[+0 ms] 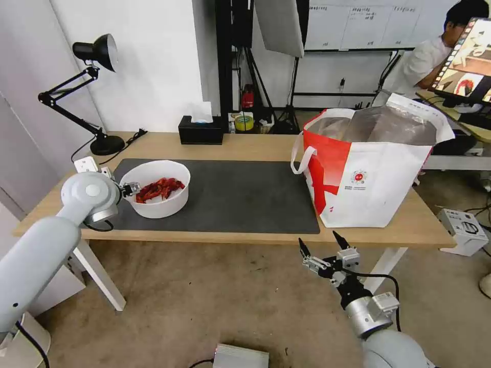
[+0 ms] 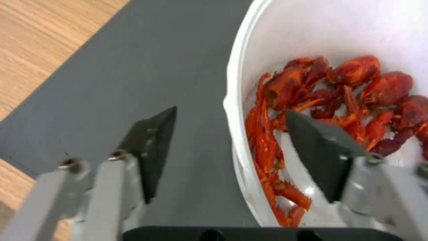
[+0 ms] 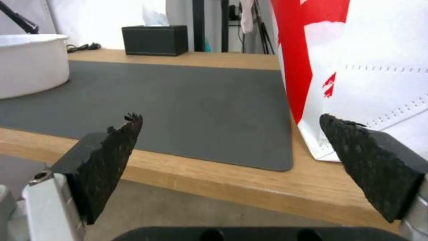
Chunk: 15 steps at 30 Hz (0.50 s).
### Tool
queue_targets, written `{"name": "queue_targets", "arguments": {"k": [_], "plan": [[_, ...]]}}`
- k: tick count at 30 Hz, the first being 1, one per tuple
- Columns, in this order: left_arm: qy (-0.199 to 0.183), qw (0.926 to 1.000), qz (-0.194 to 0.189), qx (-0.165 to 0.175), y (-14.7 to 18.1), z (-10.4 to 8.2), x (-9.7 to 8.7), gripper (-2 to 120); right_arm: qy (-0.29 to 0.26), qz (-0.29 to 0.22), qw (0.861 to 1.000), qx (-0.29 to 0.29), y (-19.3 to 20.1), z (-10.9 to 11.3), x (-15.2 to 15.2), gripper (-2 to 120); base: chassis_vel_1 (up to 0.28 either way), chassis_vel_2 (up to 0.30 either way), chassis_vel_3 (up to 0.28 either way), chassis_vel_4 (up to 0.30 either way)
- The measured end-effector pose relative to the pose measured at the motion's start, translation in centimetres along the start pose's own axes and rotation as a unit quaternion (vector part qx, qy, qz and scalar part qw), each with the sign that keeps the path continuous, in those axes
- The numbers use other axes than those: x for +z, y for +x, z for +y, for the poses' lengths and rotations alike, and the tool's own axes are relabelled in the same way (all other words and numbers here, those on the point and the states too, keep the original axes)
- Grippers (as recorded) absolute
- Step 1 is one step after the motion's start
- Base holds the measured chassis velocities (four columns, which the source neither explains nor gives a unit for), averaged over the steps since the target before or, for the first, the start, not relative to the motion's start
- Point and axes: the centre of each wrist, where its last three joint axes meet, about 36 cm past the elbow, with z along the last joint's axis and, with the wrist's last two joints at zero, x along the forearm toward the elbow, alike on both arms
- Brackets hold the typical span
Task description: Pick up the trash from the table and place it into the takeout bag.
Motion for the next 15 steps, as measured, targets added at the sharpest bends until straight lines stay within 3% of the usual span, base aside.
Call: {"name": "queue_targets", "arguments": {"k": [15], "plan": [[-0.007, 0.9994, 0.030, 0.015, -0.47, -0.34, -0.51, 7, 0.000, 0.000, 1.000, 0.000, 0.00, 0.00, 0.00, 100, 0.000, 0.000, 0.000, 0.000]]}}
